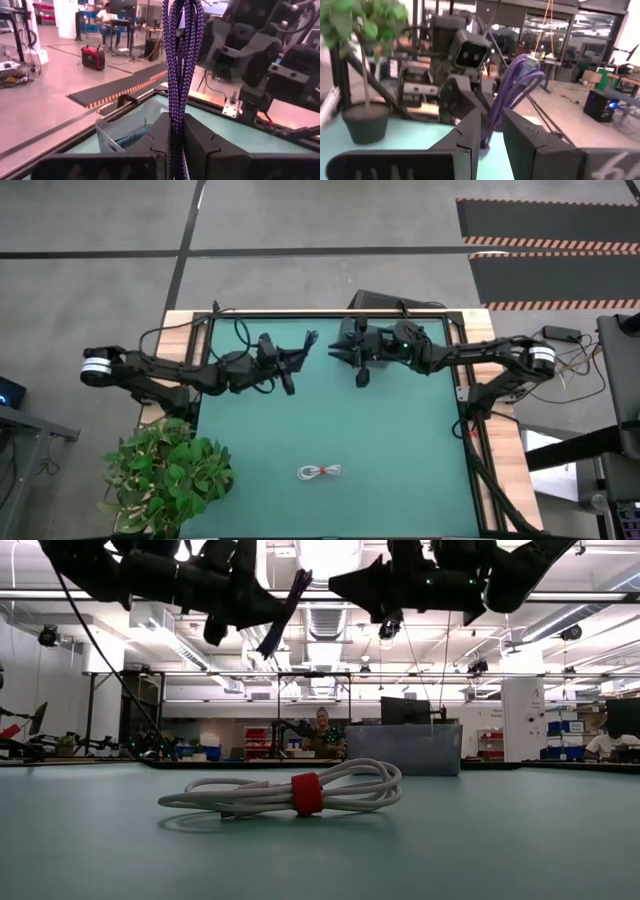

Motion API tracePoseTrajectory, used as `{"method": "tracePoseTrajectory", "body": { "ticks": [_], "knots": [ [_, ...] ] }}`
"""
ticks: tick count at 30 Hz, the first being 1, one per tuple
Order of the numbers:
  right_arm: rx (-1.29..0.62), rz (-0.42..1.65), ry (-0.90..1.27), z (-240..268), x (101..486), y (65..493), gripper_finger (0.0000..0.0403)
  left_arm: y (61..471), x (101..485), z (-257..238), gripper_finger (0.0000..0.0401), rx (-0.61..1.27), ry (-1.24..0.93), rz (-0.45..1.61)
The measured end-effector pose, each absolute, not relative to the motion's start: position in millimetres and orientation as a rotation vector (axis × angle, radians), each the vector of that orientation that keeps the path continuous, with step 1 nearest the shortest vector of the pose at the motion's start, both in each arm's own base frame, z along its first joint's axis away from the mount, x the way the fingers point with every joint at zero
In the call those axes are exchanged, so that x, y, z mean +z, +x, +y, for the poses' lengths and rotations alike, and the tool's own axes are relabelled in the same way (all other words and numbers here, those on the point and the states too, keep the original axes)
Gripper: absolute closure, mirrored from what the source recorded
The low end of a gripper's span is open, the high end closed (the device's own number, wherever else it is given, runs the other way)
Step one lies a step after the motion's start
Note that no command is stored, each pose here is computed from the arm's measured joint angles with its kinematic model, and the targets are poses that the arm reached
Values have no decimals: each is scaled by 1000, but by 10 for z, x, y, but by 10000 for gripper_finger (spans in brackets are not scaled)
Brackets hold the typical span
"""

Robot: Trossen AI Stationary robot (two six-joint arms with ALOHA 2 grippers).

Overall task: Pick and place USB-C Cables
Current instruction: Put the purple cable into the black bin

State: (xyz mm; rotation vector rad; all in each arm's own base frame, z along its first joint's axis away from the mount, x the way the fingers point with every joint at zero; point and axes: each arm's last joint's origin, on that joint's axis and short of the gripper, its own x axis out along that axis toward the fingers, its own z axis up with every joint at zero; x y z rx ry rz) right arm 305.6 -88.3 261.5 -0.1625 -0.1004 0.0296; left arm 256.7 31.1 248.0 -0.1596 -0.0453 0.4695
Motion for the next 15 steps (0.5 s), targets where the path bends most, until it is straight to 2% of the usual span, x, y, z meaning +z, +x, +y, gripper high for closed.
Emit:
{"method": "tracePoseTrajectory", "body": {
  "ticks": [4, 15],
  "knots": [
    [25, -128, -103, -889, 2619, 3070, 323, 2574, 2542, 306, 386, 445, -158, -94],
    [31, -150, -47, -880, 2646, 3068, 235, 2573, 2652, 285, 386, 358, -166, -201]
  ]
}}
